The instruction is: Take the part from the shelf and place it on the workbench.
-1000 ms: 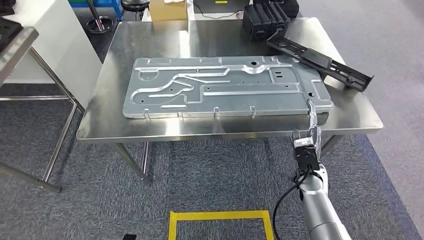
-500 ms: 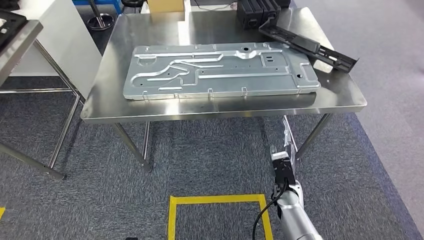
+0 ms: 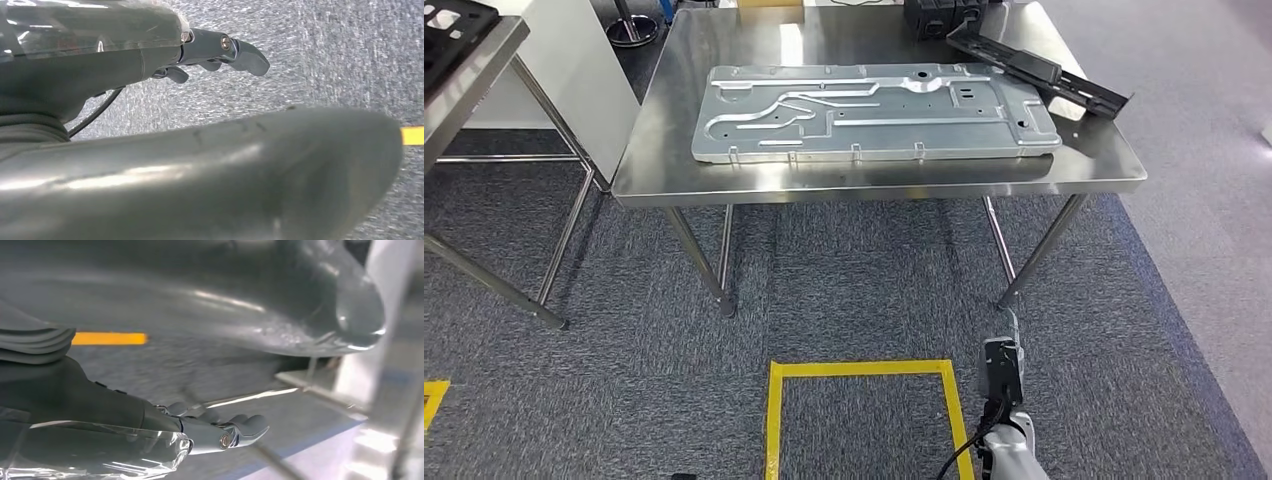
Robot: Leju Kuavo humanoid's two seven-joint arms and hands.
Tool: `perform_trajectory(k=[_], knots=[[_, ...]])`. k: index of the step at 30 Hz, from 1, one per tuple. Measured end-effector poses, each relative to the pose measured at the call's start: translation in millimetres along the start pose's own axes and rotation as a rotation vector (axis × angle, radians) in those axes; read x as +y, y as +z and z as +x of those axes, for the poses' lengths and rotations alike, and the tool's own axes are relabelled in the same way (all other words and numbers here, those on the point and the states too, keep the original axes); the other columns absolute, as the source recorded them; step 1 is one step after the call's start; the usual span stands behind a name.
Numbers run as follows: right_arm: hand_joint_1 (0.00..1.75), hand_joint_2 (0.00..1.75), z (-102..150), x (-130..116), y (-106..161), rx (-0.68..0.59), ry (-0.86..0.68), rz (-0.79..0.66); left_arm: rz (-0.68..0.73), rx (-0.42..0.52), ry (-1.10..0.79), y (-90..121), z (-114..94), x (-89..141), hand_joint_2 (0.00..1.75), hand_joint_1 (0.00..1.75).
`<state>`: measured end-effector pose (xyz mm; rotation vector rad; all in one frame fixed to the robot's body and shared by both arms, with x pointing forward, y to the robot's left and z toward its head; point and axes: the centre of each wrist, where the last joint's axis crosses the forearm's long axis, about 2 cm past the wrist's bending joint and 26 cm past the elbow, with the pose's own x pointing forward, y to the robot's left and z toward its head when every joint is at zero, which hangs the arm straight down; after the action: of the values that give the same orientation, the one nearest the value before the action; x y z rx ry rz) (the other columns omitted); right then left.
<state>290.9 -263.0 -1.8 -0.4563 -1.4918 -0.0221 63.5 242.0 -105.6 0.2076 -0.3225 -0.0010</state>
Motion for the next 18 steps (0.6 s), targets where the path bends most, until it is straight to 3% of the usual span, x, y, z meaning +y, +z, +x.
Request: perform_trajectory(k=[11, 18], knots=[[0.00, 0.00, -59.7, -32.2, 48.3, 0.487, 0.036, -0.079, -0.003, 0.008, -0.007, 0.4, -2.3, 0.0, 0.00, 0.00], [0.00, 0.00, -84.4, -52.6, 76.0, 0.713, 0.052, -0.112, -0.004, -0.002, -0.012, -0.1, 0.4, 0.0, 0.00, 0.00]])
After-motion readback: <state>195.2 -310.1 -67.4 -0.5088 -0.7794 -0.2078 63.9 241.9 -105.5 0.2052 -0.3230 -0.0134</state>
